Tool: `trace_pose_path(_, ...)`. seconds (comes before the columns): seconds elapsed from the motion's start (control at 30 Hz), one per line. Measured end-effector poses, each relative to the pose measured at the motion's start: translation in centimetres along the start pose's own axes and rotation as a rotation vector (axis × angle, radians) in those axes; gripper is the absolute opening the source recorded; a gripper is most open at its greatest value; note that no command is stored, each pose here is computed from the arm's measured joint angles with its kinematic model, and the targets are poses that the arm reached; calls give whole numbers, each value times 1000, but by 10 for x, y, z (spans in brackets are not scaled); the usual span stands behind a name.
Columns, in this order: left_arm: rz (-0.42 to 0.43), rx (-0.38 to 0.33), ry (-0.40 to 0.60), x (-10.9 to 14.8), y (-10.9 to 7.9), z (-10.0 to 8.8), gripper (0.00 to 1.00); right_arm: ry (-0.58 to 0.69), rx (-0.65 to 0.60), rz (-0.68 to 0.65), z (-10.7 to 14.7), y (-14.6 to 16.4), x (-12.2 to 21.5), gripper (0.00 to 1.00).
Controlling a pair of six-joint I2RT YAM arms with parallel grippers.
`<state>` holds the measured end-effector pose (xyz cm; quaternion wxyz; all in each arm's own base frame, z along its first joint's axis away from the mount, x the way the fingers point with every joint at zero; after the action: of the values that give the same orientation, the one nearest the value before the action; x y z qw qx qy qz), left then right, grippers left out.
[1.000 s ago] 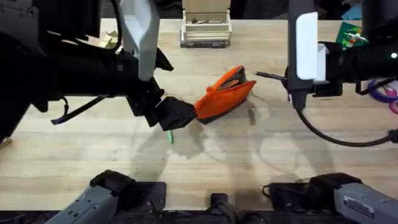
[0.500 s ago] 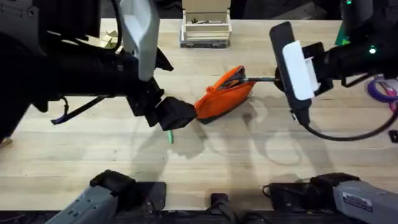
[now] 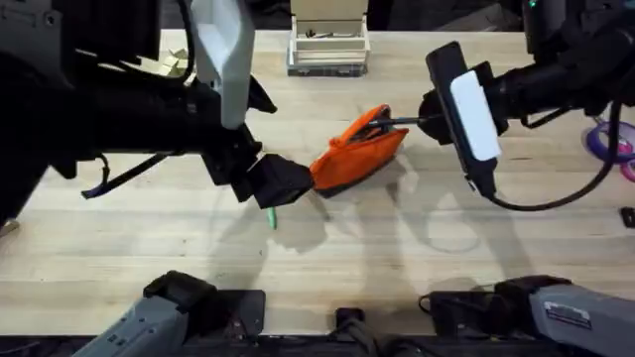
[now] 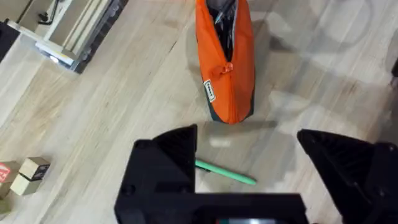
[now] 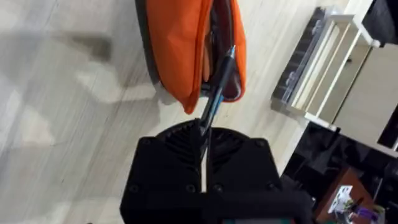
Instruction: Unzip the bag, pick up the pens from the table one at a time and place them inside, then zip the bag closed.
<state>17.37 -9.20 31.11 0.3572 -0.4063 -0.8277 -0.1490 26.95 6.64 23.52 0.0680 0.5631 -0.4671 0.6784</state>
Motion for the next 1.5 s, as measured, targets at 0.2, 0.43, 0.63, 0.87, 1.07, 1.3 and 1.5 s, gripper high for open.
trace_pose_path(0.2, 0, 0, 0, 0, 0, 0, 993, -14, 46, 23, 0, -3, -1, 34)
trace_pose_path(0.43, 0, 0, 0, 0, 0, 0, 993, -43, 72, -12, 5, -1, -16, 34)
trace_pose_path(0.63, 0, 0, 0, 0, 0, 0, 994, -49, 90, -16, 8, -2, -24, 34)
trace_pose_path(0.87, 0, 0, 0, 0, 0, 0, 994, -50, 94, -19, 8, -2, -26, 34)
trace_pose_path(1.07, 0, 0, 0, 0, 0, 0, 994, -58, 88, -31, 7, 0, -25, 34)
trace_pose_path(1.3, 0, 0, 0, 0, 0, 0, 994, -71, 78, -51, 5, 4, -25, 34)
trace_pose_path(1.5, 0, 0, 0, 0, 0, 0, 993, -77, 73, -60, 4, 5, -25, 34)
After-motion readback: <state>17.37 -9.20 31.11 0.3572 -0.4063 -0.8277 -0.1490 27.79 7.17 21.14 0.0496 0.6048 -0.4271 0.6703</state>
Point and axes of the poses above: each hand's point on the last joint's axis, 136 mm out from that joint toward the fingers, its own x axis back along the fingers, its own y axis along the line the jaws close on, z = x × y, the point moved 9 cm from there along x, back along the fingers, and after that the axes turned 11 degrees about x, right-handed, at the moved point
